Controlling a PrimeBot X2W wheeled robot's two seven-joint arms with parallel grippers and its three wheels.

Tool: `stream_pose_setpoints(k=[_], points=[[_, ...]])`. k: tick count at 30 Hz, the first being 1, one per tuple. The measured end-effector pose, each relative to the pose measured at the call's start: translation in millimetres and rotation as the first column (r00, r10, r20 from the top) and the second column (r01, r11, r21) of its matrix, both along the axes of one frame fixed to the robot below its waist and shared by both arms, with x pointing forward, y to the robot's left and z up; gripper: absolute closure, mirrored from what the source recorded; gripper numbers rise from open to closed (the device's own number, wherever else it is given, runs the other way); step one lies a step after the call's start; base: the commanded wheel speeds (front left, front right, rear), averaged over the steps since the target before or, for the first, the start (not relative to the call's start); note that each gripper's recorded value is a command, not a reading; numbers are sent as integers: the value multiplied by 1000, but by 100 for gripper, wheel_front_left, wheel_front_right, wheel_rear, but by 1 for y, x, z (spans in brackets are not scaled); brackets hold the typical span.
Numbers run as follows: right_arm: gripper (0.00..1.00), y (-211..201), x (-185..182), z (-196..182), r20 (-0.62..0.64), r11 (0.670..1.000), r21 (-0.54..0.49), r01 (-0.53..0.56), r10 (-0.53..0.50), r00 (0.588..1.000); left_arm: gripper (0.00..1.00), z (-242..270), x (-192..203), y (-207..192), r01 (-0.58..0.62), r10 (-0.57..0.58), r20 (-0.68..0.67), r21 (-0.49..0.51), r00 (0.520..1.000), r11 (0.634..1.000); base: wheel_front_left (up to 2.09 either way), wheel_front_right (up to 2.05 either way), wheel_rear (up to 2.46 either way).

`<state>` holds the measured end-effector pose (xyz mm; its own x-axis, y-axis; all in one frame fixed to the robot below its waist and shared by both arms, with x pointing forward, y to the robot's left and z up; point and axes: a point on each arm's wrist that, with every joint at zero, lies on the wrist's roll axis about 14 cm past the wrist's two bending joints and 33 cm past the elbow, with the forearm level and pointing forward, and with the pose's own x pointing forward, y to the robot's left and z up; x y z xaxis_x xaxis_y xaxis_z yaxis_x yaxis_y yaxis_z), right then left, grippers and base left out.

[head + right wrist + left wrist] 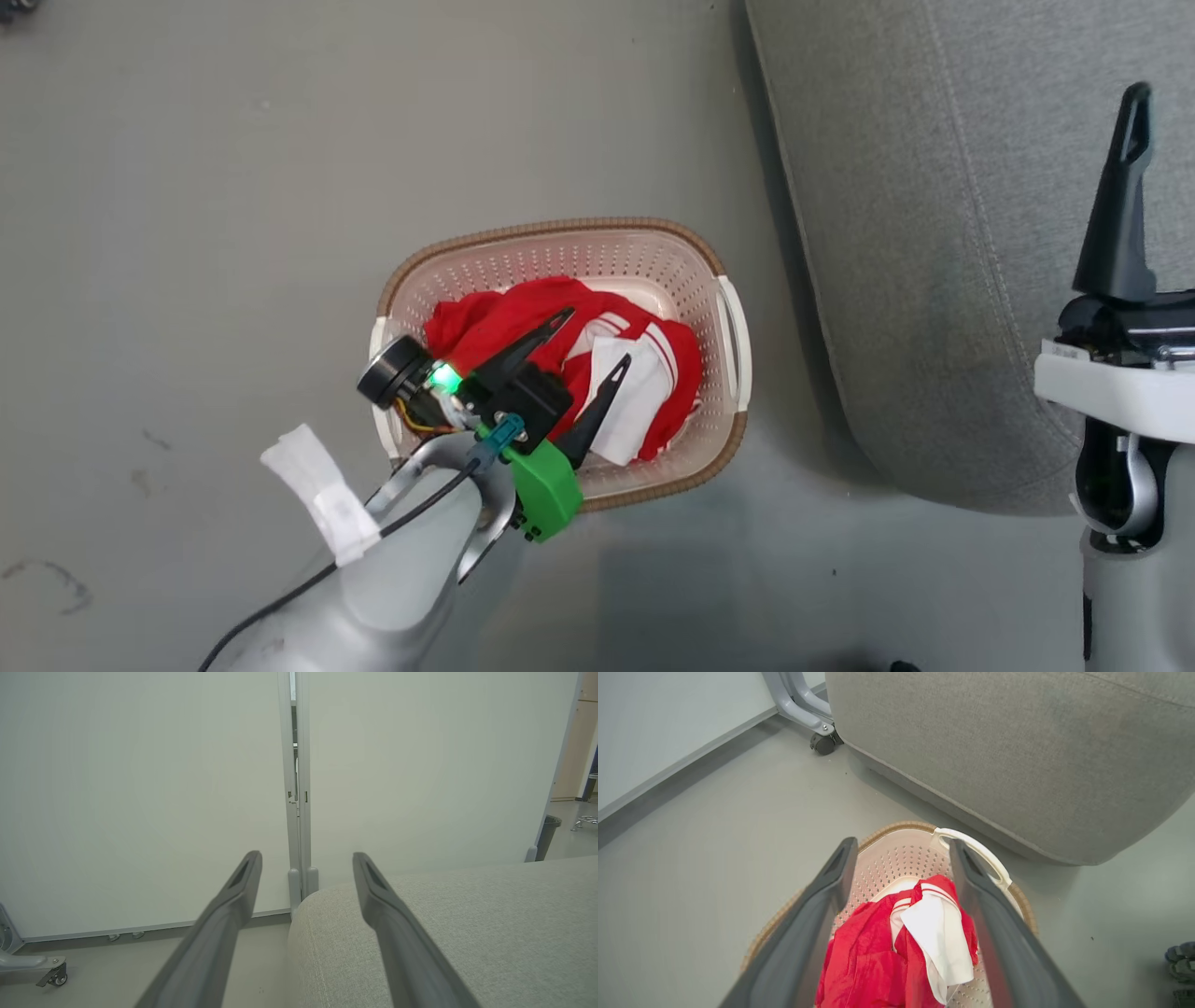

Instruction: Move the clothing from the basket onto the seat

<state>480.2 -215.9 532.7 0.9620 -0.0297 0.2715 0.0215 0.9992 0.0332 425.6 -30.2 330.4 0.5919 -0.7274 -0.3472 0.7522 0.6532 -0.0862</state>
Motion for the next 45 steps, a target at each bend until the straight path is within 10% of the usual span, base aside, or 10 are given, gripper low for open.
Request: stream_pose_setpoints(k=[18, 38, 39, 40, 45], points=[[0, 12, 51, -77, -68, 999, -14, -35, 34, 997, 0, -157, -31, 6, 216, -127, -398, 188, 908, 958, 0, 0, 0], [0, 1, 55, -137, -174, 999, 31, -12, 17, 985, 0, -221, -44, 8, 319, -159, -525, 228, 836, 920, 0, 0, 0], [0, 1, 55, -138, -176, 999, 33, -10, 15, 984, 64, -222, -45, 7, 319, -161, -525, 224, 836, 921, 0, 0, 0], [0, 0, 55, -140, -180, 999, 36, -9, 15, 984, 100, -222, -45, 7, 319, -163, -525, 221, 835, 922, 0, 0, 0], [0, 0, 54, -142, -187, 999, 45, -8, 16, 982, 100, -218, -42, 4, 305, -165, -511, 202, 843, 931, 0, 0, 0]])
